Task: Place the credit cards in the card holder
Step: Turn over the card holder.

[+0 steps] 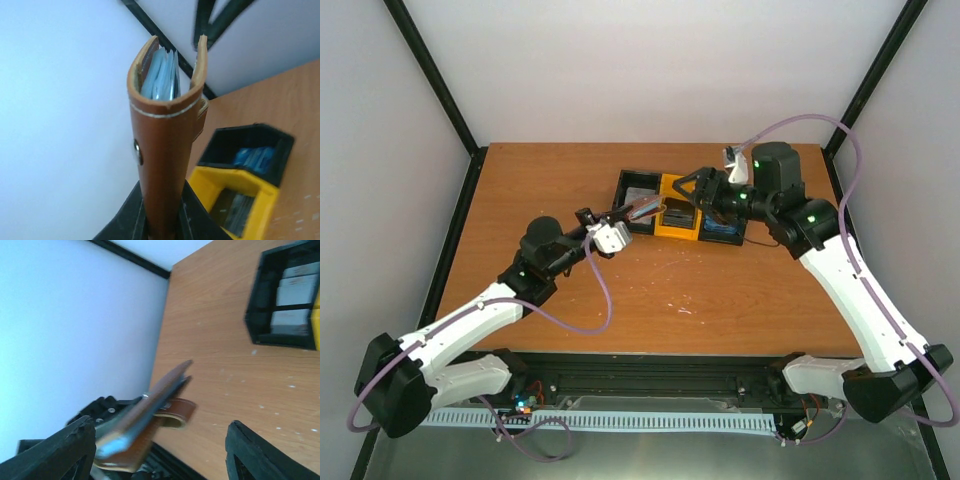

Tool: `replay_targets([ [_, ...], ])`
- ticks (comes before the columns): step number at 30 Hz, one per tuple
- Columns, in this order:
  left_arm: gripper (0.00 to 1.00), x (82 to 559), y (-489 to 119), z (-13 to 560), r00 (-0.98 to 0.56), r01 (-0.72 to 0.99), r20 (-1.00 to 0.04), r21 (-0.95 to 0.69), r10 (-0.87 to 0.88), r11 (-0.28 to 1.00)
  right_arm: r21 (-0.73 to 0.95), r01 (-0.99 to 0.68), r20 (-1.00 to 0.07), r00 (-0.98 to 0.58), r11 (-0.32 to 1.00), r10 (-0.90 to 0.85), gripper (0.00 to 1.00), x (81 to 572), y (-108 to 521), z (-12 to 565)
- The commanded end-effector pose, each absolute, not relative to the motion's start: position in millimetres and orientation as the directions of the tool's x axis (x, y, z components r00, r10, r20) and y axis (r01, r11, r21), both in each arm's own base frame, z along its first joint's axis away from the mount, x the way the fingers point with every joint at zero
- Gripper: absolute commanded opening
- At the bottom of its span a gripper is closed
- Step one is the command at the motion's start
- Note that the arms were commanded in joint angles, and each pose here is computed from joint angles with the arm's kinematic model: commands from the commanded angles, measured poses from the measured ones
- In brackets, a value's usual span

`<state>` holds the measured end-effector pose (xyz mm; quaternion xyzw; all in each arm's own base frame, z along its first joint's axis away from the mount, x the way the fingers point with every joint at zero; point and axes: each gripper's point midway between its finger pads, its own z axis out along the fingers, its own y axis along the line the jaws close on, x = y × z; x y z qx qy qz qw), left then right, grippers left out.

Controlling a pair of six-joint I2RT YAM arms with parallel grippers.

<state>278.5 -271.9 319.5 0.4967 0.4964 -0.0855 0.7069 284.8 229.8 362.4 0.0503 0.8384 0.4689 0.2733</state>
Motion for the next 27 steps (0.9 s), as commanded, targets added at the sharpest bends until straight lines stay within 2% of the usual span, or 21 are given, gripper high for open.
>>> replay_targets([
  [1,0.01,265,-266,362,0.756,0.274,-0.458,0.870,0.468,0.410,0.856,-0.159,-0.337,-0.892,0.491,0.300,0.72,278,261,376],
  [7,0.02,255,-269,379,0.823,0.153,-0.327,0.915,0.464,0.372,0.864,-0.144,-0.293,-0.923,0.483,0.249,0.75,267,289,360],
  [10,0.02,260,-270,385,0.824,0.129,-0.322,0.908,0.466,0.399,0.878,-0.135,-0.248,-0.949,0.459,0.196,0.75,258,308,350],
  [13,0.02,270,-268,396,0.800,0.155,-0.390,0.869,0.457,0.470,0.899,-0.116,-0.214,-0.958,0.423,0.193,0.72,251,321,348],
  [15,0.04,275,-267,398,0.782,0.173,-0.422,0.854,0.458,0.491,0.912,-0.103,-0.207,-0.951,0.397,0.230,0.63,254,321,352],
  [17,0.07,275,-265,397,0.774,0.191,-0.444,0.844,0.451,0.502,0.921,-0.098,-0.212,-0.937,0.376,0.277,0.50,258,318,357],
  [21,0.15,271,-261,390,0.754,0.232,-0.486,0.826,0.441,0.513,0.917,-0.128,-0.264,-0.904,0.378,0.336,0.28,266,310,366],
  [23,0.26,271,-258,387,0.732,0.271,-0.528,0.805,0.431,0.528,0.917,-0.162,-0.298,-0.887,0.366,0.354,0.21,268,308,372],
  [25,0.43,272,-253,386,0.691,0.322,-0.595,0.762,0.410,0.562,0.907,-0.205,-0.344,-0.866,0.368,0.364,0.18,271,306,375],
  [26,0.60,273,-251,384,0.658,0.359,-0.640,0.729,0.396,0.583,0.899,-0.233,-0.373,-0.852,0.371,0.368,0.17,272,304,379],
  [27,0.70,275,-249,377,0.617,0.398,-0.684,0.698,0.389,0.595,0.888,-0.268,-0.407,-0.836,0.373,0.368,0.17,272,303,383],
])
